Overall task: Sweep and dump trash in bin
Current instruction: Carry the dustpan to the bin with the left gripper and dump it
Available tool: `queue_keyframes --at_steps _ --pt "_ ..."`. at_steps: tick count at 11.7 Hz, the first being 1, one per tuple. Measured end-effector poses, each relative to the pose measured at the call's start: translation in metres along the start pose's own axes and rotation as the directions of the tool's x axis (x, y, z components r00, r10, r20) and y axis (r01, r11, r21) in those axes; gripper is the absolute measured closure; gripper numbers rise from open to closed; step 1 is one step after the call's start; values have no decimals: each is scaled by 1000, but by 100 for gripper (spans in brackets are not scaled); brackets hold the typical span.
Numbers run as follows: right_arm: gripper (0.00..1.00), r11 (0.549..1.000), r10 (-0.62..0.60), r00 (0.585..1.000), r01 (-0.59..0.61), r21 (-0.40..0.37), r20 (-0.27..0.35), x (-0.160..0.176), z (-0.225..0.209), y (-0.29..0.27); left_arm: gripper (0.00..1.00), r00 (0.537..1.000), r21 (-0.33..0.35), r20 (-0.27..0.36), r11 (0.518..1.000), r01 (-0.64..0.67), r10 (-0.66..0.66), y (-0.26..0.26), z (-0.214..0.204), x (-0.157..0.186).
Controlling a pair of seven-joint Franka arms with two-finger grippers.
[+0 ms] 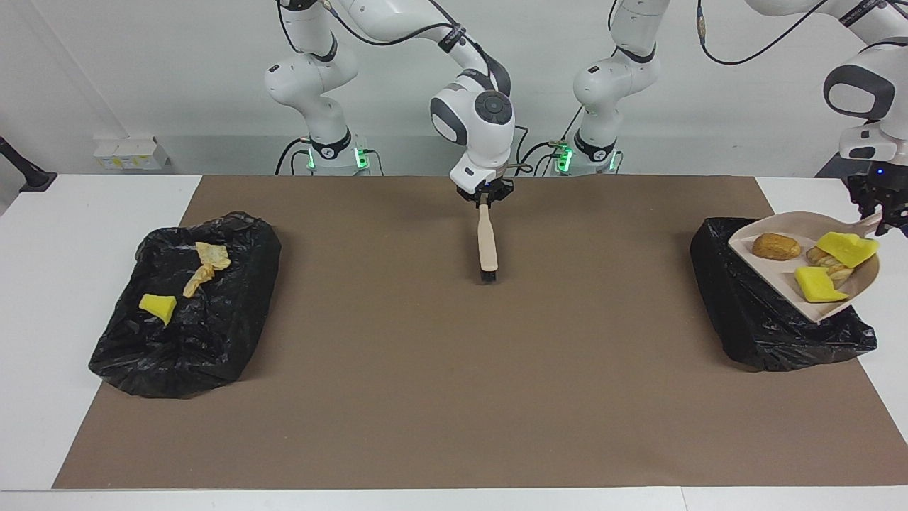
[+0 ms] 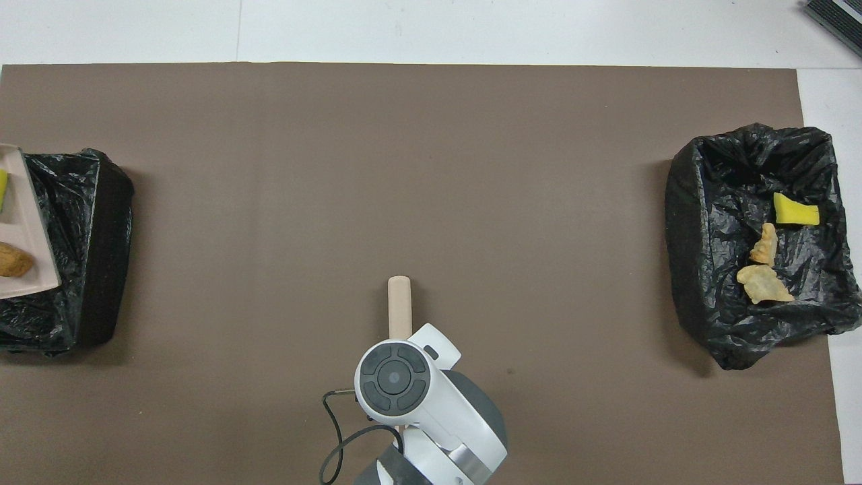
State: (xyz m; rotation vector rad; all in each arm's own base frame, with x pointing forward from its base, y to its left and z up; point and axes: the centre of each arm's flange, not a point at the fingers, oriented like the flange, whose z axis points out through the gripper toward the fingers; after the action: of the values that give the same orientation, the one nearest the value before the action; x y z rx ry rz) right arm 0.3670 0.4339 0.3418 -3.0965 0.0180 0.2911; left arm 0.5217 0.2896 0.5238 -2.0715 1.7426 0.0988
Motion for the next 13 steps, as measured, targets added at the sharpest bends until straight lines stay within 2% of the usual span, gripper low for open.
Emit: queue_keyframes --at_steps 3,4,5,6,9,13 --pt "73 1000 5 1000 -5 1 3 -1 6 2 69 977 1 160 990 -142 140 -5 -3 -2" --pt "65 1000 6 1000 -6 3 2 0 5 1 69 959 -12 209 981 -192 190 -6 -4 -1" --pt "50 1000 8 1000 -8 6 1 1 1 1 69 935 -29 261 970 -242 241 -8 -5 2" --pt "40 1000 9 1000 -9 7 2 4 -4 -1 69 919 -38 292 963 -267 267 -9 -6 4" --pt "0 999 40 999 -40 13 10 25 -42 4 69 880 -54 354 946 -318 316 -11 -10 6" --pt "0 999 48 999 -48 2 -3 79 -118 53 69 844 -36 415 933 -358 340 -15 -38 13"
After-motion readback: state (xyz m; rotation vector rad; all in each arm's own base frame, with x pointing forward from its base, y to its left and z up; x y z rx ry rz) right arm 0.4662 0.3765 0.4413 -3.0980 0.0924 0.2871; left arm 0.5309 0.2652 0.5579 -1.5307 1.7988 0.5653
